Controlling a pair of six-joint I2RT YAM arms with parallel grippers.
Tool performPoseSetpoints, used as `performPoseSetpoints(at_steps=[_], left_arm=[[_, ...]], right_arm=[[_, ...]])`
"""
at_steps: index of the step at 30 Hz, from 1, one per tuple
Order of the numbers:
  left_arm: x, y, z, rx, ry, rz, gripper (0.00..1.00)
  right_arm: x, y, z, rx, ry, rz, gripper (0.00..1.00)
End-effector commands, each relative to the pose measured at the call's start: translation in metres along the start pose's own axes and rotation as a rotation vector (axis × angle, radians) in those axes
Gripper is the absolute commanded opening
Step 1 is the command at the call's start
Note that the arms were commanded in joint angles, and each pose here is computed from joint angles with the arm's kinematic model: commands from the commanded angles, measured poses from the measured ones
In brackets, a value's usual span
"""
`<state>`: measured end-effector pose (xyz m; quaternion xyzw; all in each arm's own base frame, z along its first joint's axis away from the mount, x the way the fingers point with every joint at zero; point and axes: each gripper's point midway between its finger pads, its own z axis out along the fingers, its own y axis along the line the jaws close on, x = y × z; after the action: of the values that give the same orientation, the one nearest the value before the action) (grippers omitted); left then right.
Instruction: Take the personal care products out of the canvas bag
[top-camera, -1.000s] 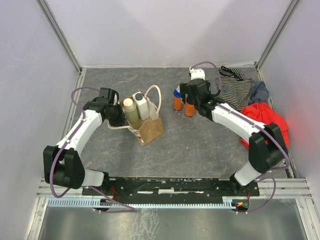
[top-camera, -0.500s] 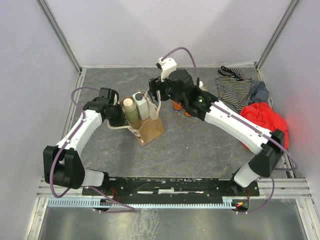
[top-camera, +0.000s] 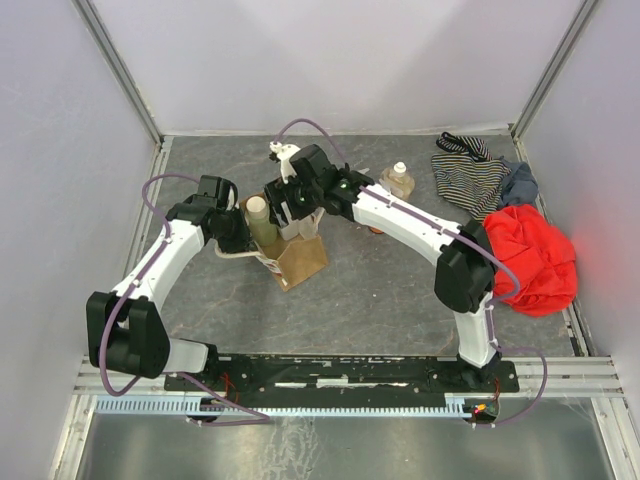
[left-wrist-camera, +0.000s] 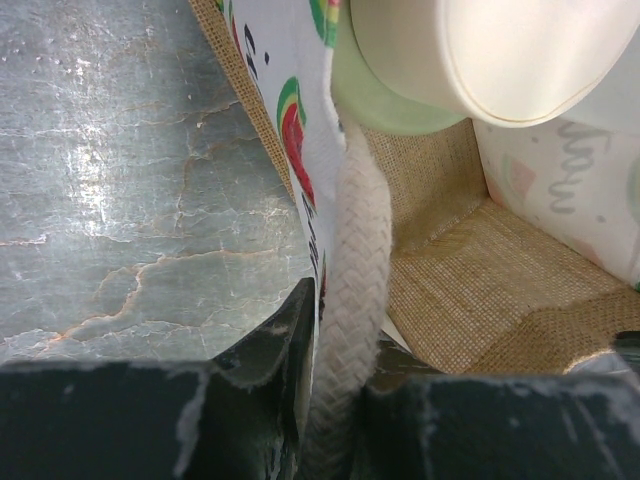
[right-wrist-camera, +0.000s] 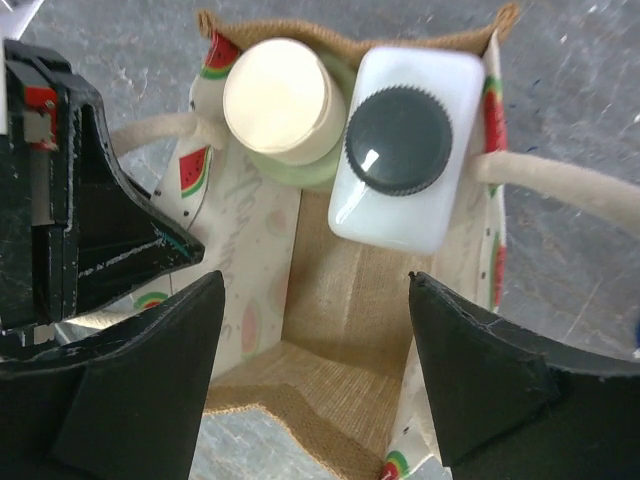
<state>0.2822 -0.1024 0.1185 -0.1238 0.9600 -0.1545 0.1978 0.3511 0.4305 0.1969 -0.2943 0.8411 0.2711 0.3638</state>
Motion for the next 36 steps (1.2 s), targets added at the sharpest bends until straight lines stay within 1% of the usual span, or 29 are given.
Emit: performPoseSetpoints(at_steps=[1, 13, 21, 28, 32, 36], left_arm=[[0.002, 0.001, -0.005, 0.007, -0.019, 0.031, 0.28], [0.004, 0.002, -0.003, 0.01, -0.012, 0.033, 0.28], [0.005, 0.001, -0.004, 0.012, -0.013, 0.033, 0.28], [0.006, 0.001, -0.005, 0.017, -0.012, 0.032, 0.28], [0.006, 0.001, -0.006, 0.017, -0.012, 0.034, 0.28], [0.006, 0.001, -0.007, 0.013, -0.015, 0.036, 0.28]], right_arm=[[-0.016, 0.016, -0.008, -0.063, -0.035, 0.025, 0.82], [-0.005, -0.012, 0.024, 0.062, -0.011, -0.005, 0.82], [-0.017, -0.034, 0.032, 0.176, -0.076, -0.029, 0.82], [-0.036, -0.042, 0.041, 0.215, -0.174, -0.035, 0.82], [-0.038, -0.046, 0.055, 0.234, -0.195, -0.037, 0.83], [-0.035, -0.048, 0.069, 0.234, -0.169, -0.045, 0.83]])
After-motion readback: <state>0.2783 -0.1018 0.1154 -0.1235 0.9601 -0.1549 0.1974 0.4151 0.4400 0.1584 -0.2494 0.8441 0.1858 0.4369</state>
